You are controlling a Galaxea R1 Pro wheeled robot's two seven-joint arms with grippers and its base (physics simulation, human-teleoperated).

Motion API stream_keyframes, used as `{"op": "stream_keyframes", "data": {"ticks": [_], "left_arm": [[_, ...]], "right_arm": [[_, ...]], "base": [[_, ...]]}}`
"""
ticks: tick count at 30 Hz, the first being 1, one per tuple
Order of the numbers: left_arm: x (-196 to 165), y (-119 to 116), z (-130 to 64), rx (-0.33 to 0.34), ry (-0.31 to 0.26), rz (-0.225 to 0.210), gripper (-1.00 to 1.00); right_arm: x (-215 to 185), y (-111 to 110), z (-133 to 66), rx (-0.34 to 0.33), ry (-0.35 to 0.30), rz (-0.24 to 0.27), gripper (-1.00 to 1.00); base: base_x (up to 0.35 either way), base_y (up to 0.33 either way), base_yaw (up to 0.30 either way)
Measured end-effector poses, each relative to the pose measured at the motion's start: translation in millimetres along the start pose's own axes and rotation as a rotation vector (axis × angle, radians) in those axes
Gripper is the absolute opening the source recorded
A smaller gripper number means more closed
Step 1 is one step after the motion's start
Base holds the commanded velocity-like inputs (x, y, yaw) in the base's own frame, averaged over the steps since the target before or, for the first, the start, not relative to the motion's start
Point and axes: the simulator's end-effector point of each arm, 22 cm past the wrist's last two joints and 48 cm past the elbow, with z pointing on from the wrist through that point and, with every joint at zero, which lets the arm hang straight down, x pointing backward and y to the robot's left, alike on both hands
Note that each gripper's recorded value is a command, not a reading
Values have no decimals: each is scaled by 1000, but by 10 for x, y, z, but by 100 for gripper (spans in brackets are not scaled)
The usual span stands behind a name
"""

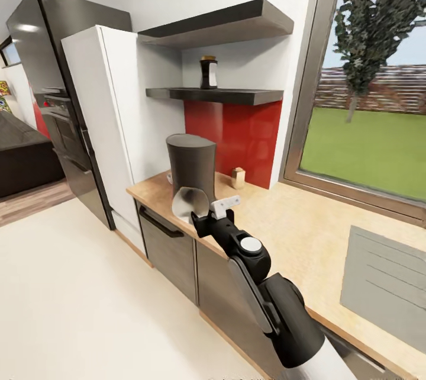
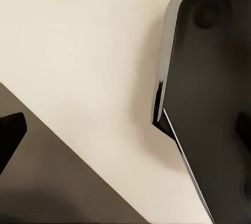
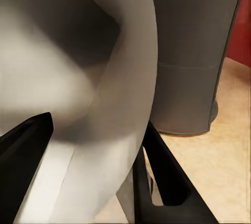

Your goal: Set up a coffee station on the kitchen countertop: keep the coffee maker on the countertop, move the bottle of coffee from the kitchen shelf to the counter next to the coffee maker, place a paper coffee filter on top of the coffee maker, put the saucer next to the coffee maker with the coffee cup on the saucer, and place the electric kettle next to the coffee maker.

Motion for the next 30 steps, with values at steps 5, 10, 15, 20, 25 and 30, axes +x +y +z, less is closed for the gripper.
{"op": "stream_keyframes", "data": {"ticks": [5, 10, 15, 20, 25, 30], "left_arm": [[-3, -9, 0, 1, -1, 1, 100], [-5, 12, 1, -2, -1, 2, 100], [-8, 33, 3, -5, -2, 2, 100], [-8, 39, 3, -5, -2, 2, 100], [1, 2, 0, 0, 0, 2, 100], [0, -39, -3, 5, -1, 1, 100]], "right_arm": [[4, 7, 1, -1, 1, -2, -100], [2, 3, -1, 0, 0, -2, -100], [12, -22, 3, 5, 4, -1, -100], [259, -594, -63, 84, 48, -78, -100], [79, -1611, -197, 169, 29, -51, -100], [-434, -2126, -136, 114, 39, -95, -100]], "base": [[-100, -291, 0], [-75, -292, 0], [-7, -295, 0], [-1, -295, 0], [0, -216, 0], [0, -27, 0]]}}
